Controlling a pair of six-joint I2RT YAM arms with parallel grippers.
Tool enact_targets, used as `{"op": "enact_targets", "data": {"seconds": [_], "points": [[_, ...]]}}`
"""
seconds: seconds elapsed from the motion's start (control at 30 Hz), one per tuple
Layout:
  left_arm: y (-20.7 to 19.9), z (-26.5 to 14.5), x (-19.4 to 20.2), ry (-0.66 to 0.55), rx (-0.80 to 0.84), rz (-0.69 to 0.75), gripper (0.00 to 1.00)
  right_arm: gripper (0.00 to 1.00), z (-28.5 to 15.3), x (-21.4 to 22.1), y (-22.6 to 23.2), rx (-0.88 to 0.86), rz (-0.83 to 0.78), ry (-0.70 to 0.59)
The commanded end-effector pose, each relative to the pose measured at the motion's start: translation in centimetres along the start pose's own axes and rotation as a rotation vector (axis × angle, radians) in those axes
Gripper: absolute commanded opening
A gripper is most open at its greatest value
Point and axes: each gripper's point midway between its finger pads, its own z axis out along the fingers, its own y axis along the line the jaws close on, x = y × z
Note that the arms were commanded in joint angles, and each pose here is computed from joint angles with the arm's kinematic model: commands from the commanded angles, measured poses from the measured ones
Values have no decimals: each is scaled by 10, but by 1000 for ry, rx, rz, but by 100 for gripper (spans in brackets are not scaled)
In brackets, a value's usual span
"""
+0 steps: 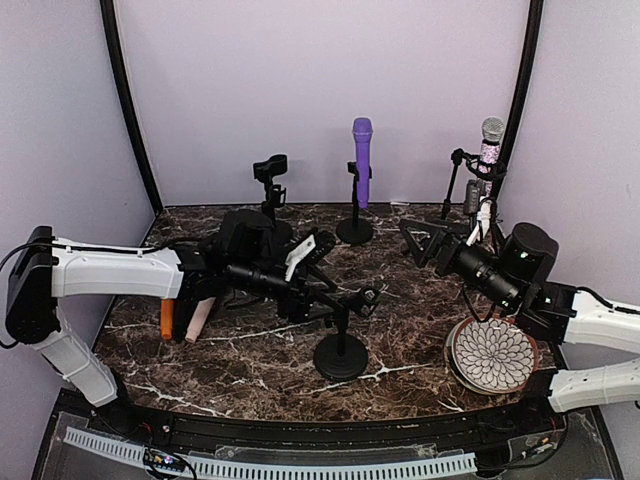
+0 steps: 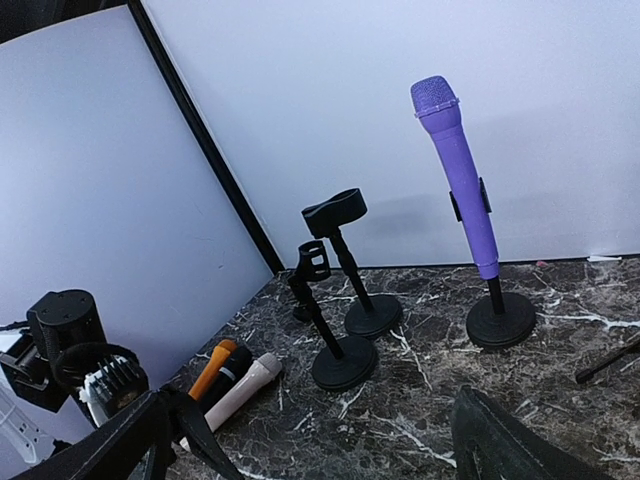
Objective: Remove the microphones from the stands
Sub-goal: Pick up the microphone stand at the center of the board, then place the microphone stand at the center of the board.
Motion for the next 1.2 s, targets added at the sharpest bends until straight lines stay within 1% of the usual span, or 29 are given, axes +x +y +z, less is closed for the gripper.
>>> {"op": "enact_targets", "data": {"seconds": [0.0, 0.07, 0.13, 0.2, 0.3, 0.33, 0.37, 0.4, 0.43, 0.5, 0.53, 0.6, 0.7, 0.8, 0.9, 1.17], "points": [[-3, 8, -9, -3, 22, 50, 64, 98, -4, -11, 1, -10, 15, -42], [-5, 13, -6, 10, 35, 58, 63, 98, -3, -11, 1, -8, 12, -42], [-8, 20, -1, 36, 39, 71, 59, 99, -3, -10, 1, -6, 11, -40], [-7, 24, 5, 65, 30, 81, 47, 99, -3, -11, 0, -2, 9, -41], [-6, 27, 11, 95, 11, 94, 38, 98, -4, -10, -1, 0, 9, -42], [-4, 27, 12, 98, -4, 105, 33, 98, -5, -11, -1, 1, 11, -45], [-3, 26, 13, 103, -14, 109, 30, 98, -5, -10, -1, 2, 12, -46], [0, 25, 13, 105, -33, 118, 25, 98, -6, -10, -2, 5, 14, -47], [1, 24, 13, 107, -44, 123, 23, 98, -6, -10, -3, 8, 13, -47], [4, 19, 10, 104, -76, 138, 13, 98, -7, -10, -4, 14, 14, -50], [7, 18, 10, 107, -97, 144, 5, 98, -8, -11, -5, 16, 15, -51], [13, 13, 8, 110, -143, 159, 0, 99, -8, -11, -6, 22, 12, -53], [24, 5, 4, 114, -211, 188, 0, 99, -8, -11, -6, 23, 13, -54], [34, -4, 1, 113, -264, 189, 0, 98, -7, -11, -7, 26, 14, -54], [54, -19, 0, 109, -332, 180, 0, 98, -8, -11, -8, 30, 14, -55], [107, -72, -4, 22, -472, 147, 0, 98, -9, -9, -10, 37, 19, -51]]}}
